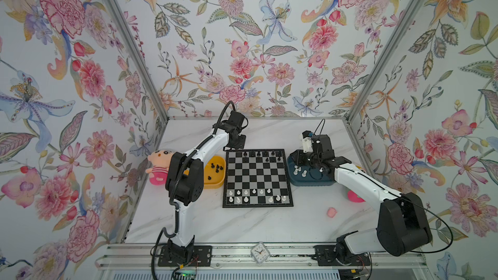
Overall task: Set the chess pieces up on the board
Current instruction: 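Lift the black piece and carry it toward the board's farthest row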
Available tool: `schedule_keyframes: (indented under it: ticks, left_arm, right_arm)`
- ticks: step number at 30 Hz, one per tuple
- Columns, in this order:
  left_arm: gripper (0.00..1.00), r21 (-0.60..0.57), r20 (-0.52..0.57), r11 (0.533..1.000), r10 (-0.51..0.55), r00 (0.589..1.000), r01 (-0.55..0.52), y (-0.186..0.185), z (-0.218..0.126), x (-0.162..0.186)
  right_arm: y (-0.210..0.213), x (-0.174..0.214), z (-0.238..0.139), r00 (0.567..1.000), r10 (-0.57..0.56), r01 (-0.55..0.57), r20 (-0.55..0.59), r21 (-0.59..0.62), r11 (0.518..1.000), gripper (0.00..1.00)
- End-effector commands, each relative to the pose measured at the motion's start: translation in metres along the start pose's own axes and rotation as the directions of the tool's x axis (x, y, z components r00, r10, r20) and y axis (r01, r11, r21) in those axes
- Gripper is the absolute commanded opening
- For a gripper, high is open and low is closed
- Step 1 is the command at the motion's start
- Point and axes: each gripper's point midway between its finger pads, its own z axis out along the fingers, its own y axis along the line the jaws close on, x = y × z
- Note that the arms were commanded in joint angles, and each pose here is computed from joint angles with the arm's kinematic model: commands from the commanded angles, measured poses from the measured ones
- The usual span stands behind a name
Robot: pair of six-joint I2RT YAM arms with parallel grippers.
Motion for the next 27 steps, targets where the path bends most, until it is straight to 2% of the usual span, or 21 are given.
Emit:
schedule_keyframes:
  ticks: [1,11,27]
  left_arm:
    - [0.0,0.022,-0.019,0.999,0.027,0.999,-0.026,-0.01,0.005,-0.001]
    - [0.0,0.036,-0.063,0.999,0.043,0.997,-0.041,-0.021,0.034,0.006]
    - [0.0,-0.025,-0.115,0.999,0.043,0.992,-0.046,-0.008,0.062,0.017]
  right_arm:
    - [-0.002,0.0,-0.008,1.0,-0.001,0.001,0.01,0.003,1.0,0.26]
    - [-0.004,0.0,-0.008,1.0,0.004,-0.004,0.007,0.005,1.0,0.27]
    - [-0.007,0.003,-0.008,1.0,0.01,-0.01,0.001,0.013,1.0,0.26]
